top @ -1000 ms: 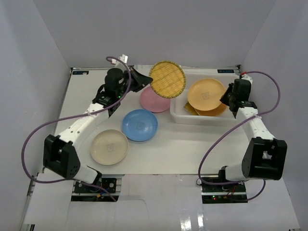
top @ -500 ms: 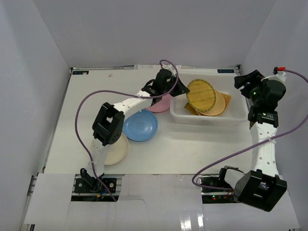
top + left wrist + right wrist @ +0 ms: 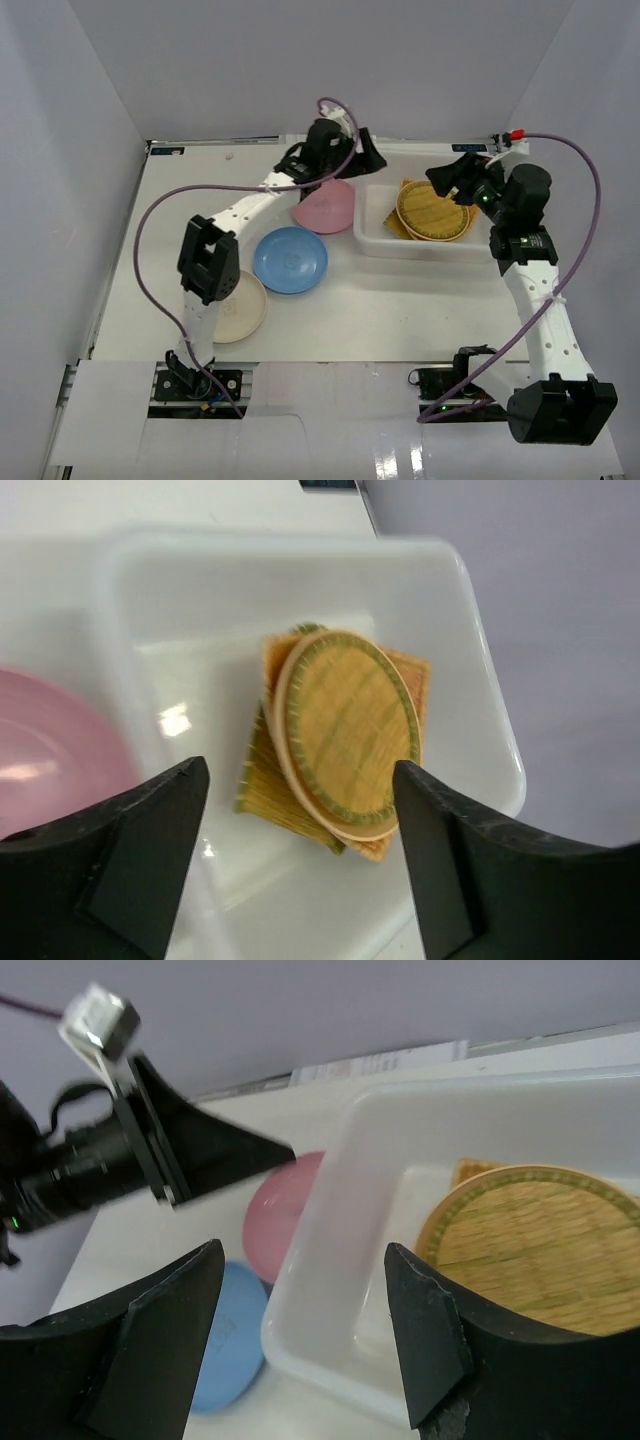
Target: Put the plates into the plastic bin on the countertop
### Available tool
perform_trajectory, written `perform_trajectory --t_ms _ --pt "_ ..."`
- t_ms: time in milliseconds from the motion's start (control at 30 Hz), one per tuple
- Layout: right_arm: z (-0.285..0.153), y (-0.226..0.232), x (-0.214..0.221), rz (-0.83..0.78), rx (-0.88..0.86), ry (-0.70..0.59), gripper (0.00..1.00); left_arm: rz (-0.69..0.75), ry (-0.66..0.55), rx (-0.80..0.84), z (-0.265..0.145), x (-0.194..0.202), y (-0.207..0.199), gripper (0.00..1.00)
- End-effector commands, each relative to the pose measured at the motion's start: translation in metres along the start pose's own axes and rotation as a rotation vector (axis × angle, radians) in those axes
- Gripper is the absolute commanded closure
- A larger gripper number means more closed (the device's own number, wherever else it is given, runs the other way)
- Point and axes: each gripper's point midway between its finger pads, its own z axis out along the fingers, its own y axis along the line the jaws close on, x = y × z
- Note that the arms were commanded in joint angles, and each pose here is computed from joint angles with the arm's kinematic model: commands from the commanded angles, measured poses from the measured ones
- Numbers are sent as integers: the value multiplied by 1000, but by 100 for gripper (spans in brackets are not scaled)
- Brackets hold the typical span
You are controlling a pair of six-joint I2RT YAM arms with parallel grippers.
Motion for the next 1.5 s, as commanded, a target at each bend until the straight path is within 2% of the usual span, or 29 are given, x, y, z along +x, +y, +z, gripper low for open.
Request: perform_trajectory --t_ms 0,67,100,167,267,333,467,633,733,767,800,867,967,1000,1033,1100,1200,1233,1333,1467 --pt "-1 60 14 -123 -170 61 28 -38 -141 -151 -66 -71 78 18" --pt "1 79 33 -157 -229 106 30 -83 -104 -235 -81 -66 131 22" --pt "1 97 49 -174 -279 143 30 -109 -55 -273 -85 -47 155 25" --pt "2 107 67 -202 -280 175 30 -136 -20 -339 -96 -34 193 26" --pt "-1 135 104 -267 -345 251 34 -143 27 -409 -104 -11 227 25" --pt "-7 157 131 -309 -417 301 36 -133 49 -446 -101 0 242 25" --pt "-11 174 187 -373 -447 429 38 -150 150 -382 -77 27 251 25" --pt "-17 184 218 -375 -490 491 39 -172 165 -369 -61 39 262 28" --pt "-14 185 238 -385 -489 526 40 -180 164 -367 -55 42 265 49" --pt "-12 186 248 -393 -489 543 40 -184 160 -379 -53 42 269 72" --pt "-10 186 253 -404 -490 552 41 -183 154 -388 -53 41 271 83" --pt "-3 184 269 -447 -493 587 42 -177 116 -435 -58 31 276 100" --pt "8 180 297 -548 -540 653 35 -176 62 -461 -71 12 277 100" --pt "14 186 295 -579 -553 655 32 -167 18 -457 -82 -6 267 100" --pt "19 184 312 -606 -567 696 26 -180 -24 -466 -92 -21 269 100" --pt "28 193 315 -690 -623 704 23 -184 -107 -456 -118 -50 255 100" --pt "32 199 339 -767 -710 753 23 -239 -193 -471 -155 -75 258 100" --pt "27 198 356 -785 -737 801 24 -242 -261 -457 -178 -96 250 100" --pt "17 198 380 -844 -794 894 27 -263 -363 -434 -218 -117 238 100" --pt "3 197 402 -858 -848 989 28 -270 -442 -395 -249 -131 219 100"
